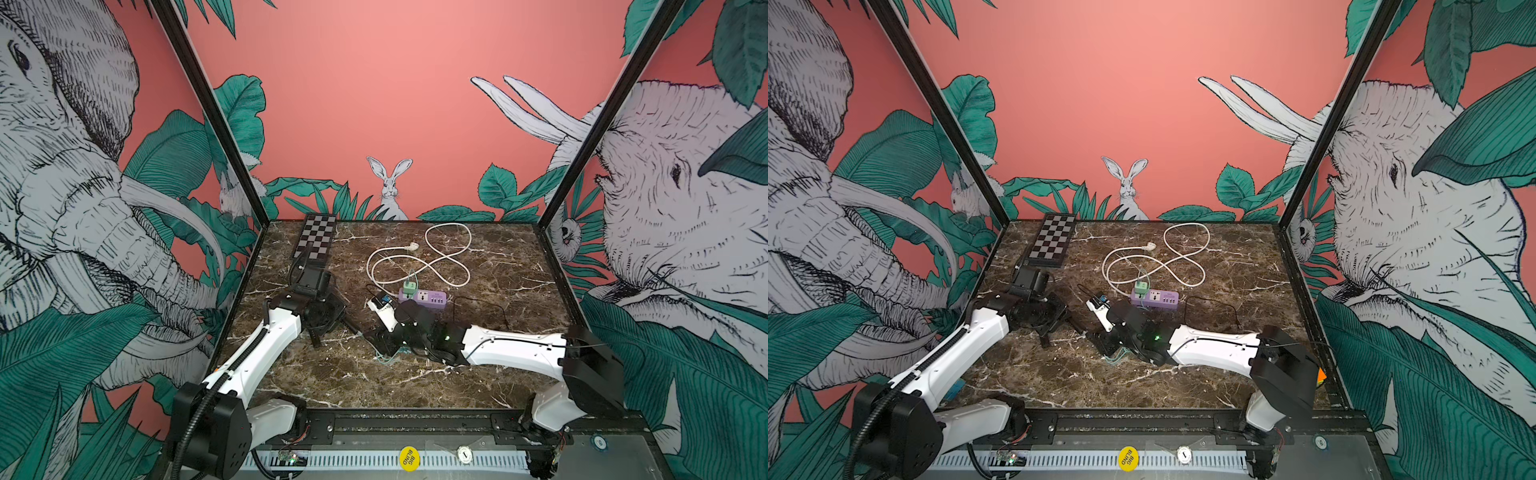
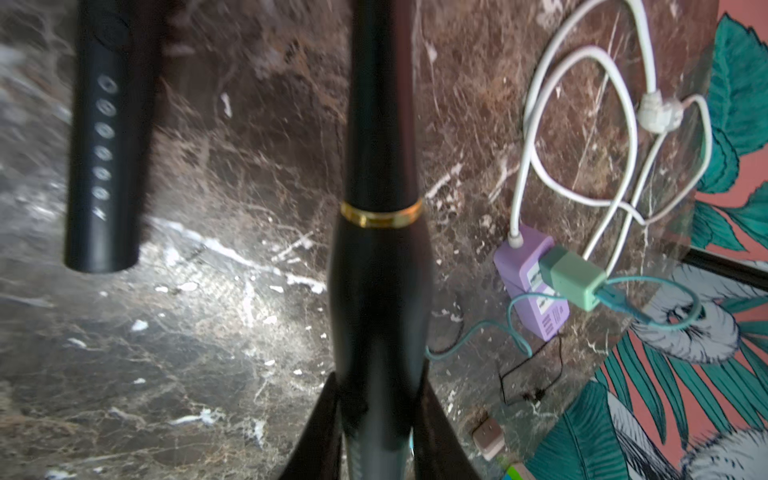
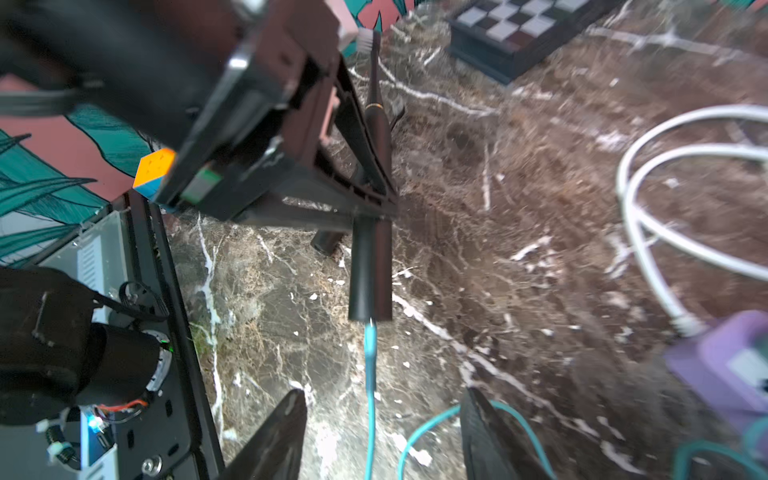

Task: Charge the electric toothbrush
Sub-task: Insert the charging cable into the electric toothbrush, then insert the plug into the socket.

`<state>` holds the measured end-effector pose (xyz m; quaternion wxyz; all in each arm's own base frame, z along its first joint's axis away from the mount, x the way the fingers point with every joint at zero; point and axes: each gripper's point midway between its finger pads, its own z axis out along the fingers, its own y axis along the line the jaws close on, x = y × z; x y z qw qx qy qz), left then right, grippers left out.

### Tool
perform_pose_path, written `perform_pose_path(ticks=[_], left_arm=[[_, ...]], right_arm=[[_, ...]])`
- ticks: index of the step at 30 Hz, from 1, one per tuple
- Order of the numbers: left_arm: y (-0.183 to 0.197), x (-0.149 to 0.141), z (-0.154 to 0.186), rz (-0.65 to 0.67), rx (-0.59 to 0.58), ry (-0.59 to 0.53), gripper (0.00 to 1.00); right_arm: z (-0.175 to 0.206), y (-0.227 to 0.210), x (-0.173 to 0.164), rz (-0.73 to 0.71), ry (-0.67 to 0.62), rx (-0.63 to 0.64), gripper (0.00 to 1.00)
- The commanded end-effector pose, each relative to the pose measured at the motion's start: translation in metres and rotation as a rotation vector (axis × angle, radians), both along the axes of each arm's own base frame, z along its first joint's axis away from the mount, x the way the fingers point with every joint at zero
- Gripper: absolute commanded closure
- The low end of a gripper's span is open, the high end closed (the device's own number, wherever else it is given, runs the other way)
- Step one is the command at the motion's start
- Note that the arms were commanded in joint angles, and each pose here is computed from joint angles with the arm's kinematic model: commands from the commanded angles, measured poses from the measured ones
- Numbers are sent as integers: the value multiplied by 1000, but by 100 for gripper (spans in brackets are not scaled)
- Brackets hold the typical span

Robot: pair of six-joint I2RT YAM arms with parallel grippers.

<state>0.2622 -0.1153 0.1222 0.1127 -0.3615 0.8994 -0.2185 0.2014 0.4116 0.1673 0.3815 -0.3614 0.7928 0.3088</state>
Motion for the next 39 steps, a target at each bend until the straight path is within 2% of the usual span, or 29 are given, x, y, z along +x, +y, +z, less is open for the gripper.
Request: perform_pose_path(ticks=[1,4,8,16,23,37,39], left_arm=[[17,10,8,-8,102,-25,100],[21,20,-2,-15,136,-2,100],[25,33,-21,-49,182,65,100],[34,69,-39,-105,192,111,100],[31,63,-65,-148,179,213,100],[29,52,-94,-184,175,312,100],[28,50,-96,-190,183,321,88]], right_arm=[[19,-16,3,-34,-80,-15,32],[20,-28,3,-50,-102,-46,25],[16,-35,0,-47,-92,-73,23],[10,-36,-7,-28,-57,-67,22],[5,-37,-9,-22,-45,-67,21],[0,-33,-12,-16,-27,-49,19],[0,-34,-11,-17,-29,-49,19]])
